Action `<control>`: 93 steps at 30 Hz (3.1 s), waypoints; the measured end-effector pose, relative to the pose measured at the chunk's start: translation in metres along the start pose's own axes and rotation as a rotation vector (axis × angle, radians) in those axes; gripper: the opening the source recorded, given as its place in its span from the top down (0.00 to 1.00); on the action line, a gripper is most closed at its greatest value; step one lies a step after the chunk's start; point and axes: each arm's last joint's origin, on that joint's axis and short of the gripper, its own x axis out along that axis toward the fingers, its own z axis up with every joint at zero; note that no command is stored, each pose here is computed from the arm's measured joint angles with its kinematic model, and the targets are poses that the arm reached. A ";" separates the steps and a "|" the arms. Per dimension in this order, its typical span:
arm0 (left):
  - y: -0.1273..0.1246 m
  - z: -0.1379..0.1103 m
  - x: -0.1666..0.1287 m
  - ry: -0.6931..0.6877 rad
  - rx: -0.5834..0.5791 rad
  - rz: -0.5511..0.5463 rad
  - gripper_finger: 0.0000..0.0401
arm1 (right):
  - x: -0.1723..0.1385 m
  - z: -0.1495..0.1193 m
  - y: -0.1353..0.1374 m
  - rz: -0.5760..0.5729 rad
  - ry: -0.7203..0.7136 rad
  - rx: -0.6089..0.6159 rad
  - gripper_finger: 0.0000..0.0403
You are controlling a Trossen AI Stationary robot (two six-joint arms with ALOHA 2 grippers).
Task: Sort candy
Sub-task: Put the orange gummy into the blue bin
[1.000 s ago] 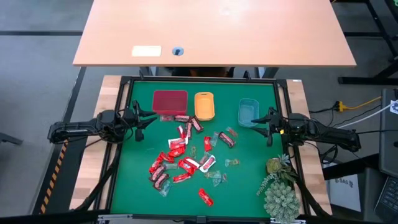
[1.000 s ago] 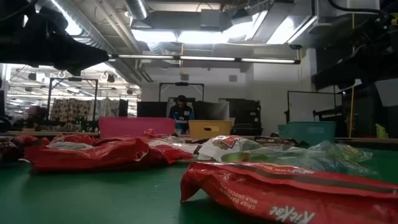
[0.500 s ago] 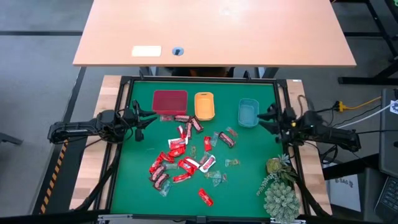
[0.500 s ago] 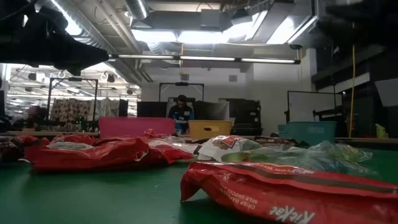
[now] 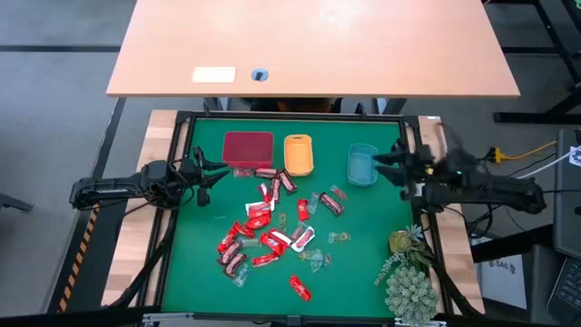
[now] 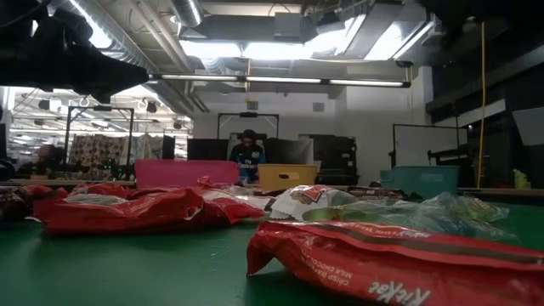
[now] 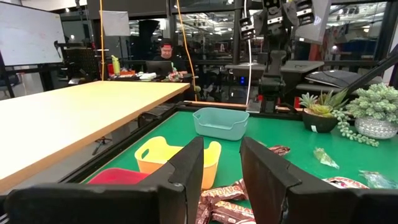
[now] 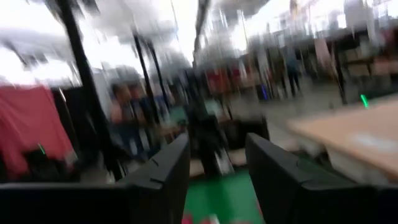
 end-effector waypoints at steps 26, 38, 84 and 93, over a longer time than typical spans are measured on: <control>0.000 0.000 0.000 0.001 -0.002 0.000 0.74 | 0.131 -0.074 -0.027 -0.198 1.119 -0.163 0.61; 0.000 0.000 0.000 0.001 -0.004 0.000 0.74 | 0.142 -0.124 -0.040 -0.204 1.322 -0.171 0.61; 0.000 0.000 0.000 0.002 -0.053 -0.001 0.74 | 0.156 -0.131 -0.040 -0.120 1.393 -0.166 0.99; -0.001 0.000 0.000 0.002 -0.061 -0.036 0.74 | 0.171 -0.091 -0.030 -0.019 1.459 -0.154 0.99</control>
